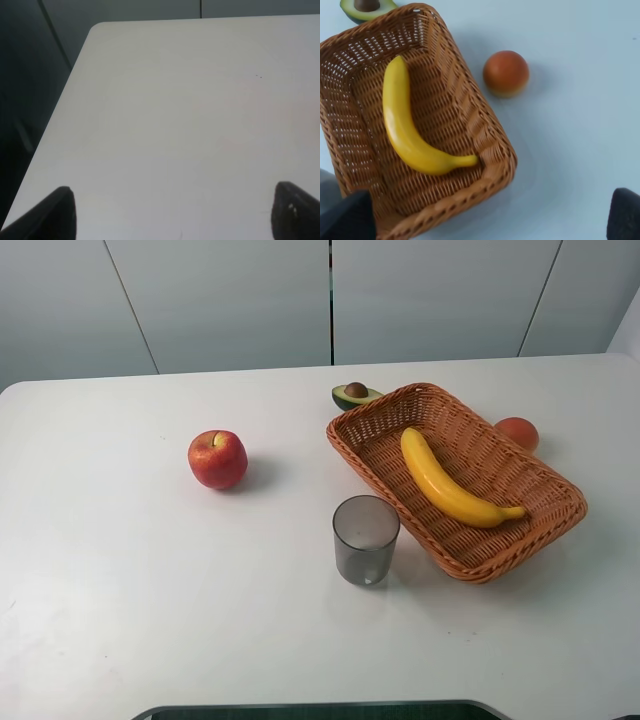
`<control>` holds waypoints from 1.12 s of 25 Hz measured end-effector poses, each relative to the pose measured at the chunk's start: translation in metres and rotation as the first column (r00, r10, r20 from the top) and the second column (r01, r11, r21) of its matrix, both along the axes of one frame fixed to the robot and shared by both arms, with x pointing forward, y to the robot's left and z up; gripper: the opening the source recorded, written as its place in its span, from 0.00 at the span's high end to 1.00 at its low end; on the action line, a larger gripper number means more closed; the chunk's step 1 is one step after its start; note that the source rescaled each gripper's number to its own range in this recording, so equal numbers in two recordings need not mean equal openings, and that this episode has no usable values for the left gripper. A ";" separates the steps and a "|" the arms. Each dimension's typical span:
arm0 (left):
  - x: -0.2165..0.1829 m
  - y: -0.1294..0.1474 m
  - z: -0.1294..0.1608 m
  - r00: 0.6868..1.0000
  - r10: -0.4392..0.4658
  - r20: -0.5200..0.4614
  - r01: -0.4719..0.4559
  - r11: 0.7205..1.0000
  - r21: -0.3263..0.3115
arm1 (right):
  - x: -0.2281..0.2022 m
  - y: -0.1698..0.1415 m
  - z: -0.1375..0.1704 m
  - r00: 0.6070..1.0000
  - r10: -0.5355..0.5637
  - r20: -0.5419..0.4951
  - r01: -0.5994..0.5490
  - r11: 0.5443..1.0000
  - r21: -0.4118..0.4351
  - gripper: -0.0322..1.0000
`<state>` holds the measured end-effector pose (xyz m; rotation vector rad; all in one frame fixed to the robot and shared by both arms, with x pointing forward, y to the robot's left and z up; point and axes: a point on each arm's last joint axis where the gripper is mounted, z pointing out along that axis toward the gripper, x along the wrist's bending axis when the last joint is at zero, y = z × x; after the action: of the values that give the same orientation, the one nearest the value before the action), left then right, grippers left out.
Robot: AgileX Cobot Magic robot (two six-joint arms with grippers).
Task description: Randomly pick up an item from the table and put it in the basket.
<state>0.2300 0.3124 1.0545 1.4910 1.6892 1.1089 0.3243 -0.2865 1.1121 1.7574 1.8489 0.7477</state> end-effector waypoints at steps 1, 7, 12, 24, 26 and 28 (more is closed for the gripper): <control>0.000 0.000 0.000 1.000 0.000 0.000 0.000 1.000 0.000 | -0.007 -0.002 -0.004 1.000 -0.001 0.012 0.001 1.000 -0.001 0.00; 0.000 0.000 0.000 1.000 0.000 0.000 0.000 1.000 0.000 | -0.048 -0.014 -0.025 0.991 0.003 0.134 -0.005 1.000 0.013 0.00; 0.000 0.000 0.000 1.000 0.000 0.000 0.000 1.000 0.000 | -0.069 -0.016 -0.048 0.982 0.046 0.183 -0.052 0.998 0.030 0.00; 0.000 0.000 0.000 1.000 0.000 0.000 0.000 1.000 0.000 | -0.093 -0.019 -0.060 0.943 0.097 0.318 -0.112 0.993 0.029 0.00; 0.000 0.000 0.000 1.000 0.000 0.000 0.000 1.000 0.000 | -0.093 -0.019 -0.060 0.943 0.097 0.318 -0.112 0.993 0.029 0.00; 0.000 0.000 0.000 1.000 0.000 0.000 0.000 1.000 0.000 | -0.093 -0.019 -0.060 0.943 0.097 0.318 -0.112 0.993 0.029 0.00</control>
<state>0.2300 0.3124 1.0545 1.4910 1.6892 1.1089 0.2317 -0.3054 1.0522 1.4723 1.7262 1.0551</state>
